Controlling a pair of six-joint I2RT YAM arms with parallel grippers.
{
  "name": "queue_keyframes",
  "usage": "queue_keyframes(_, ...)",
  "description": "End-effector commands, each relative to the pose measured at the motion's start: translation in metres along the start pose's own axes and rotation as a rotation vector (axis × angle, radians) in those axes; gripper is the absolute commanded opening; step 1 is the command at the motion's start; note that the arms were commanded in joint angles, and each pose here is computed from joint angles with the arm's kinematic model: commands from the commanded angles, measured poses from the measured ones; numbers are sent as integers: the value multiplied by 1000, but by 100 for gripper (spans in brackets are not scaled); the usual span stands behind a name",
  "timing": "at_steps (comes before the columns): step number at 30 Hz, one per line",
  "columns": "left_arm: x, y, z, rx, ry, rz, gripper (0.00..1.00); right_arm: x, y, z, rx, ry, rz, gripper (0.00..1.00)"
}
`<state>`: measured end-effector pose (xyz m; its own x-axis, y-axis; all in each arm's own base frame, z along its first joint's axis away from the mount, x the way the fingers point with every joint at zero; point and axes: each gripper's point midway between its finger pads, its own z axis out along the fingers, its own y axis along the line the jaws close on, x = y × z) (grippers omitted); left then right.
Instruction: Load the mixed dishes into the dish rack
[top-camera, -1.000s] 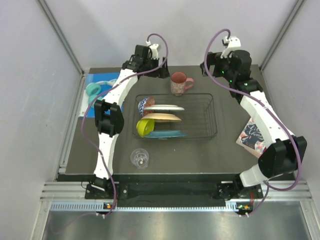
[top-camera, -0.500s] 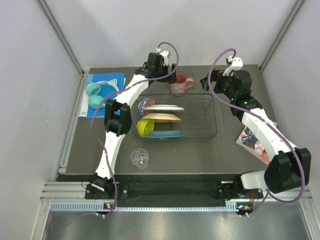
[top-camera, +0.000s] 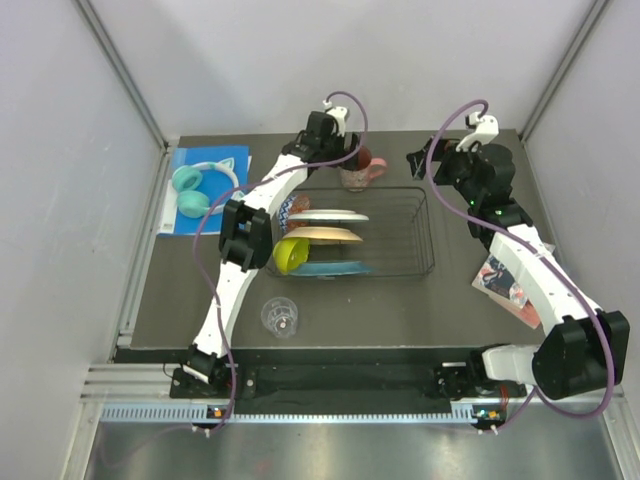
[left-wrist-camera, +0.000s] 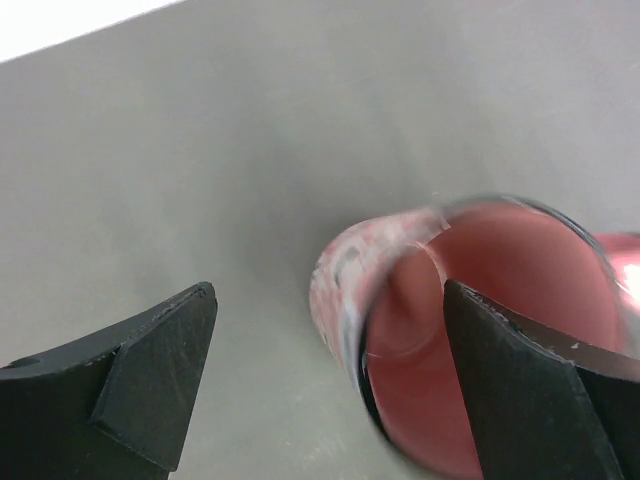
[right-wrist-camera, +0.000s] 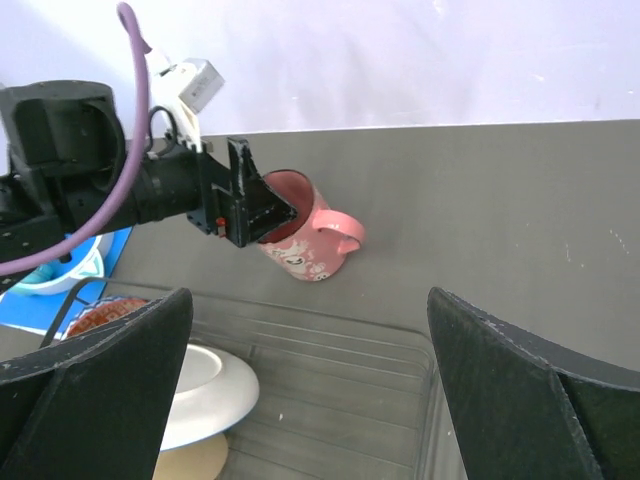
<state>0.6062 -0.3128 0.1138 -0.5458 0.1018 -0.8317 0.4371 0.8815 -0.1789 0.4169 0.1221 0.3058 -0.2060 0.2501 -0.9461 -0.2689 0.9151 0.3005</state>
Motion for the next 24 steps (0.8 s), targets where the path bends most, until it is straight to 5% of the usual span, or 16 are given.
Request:
queue_keyframes(1,34,13,11,-42,91,53,99,-24,4,-10,-12,-80,8,98)
queue_keyframes(5,36,7,5,3,114,60,84,-21,4,-9,-15,-73,15,94)
queue_keyframes(9,36,7,2,-2,120,61,53,-21,4,-8,-15,-72,19,93)
queue_keyframes(10,34,7,1,-4,115,62,35,-21,4,-8,-15,-70,21,91)
queue_keyframes(13,32,8,0,-7,113,60,3,-19,3,-8,-10,-67,20,89)
queue_keyframes(19,17,11,-5,-7,65,-11,0,-9,-3,-3,7,-48,25,90)
queue_keyframes(24,-24,31,-19,39,-69,-220,0,-10,1,0,-15,-40,51,94)
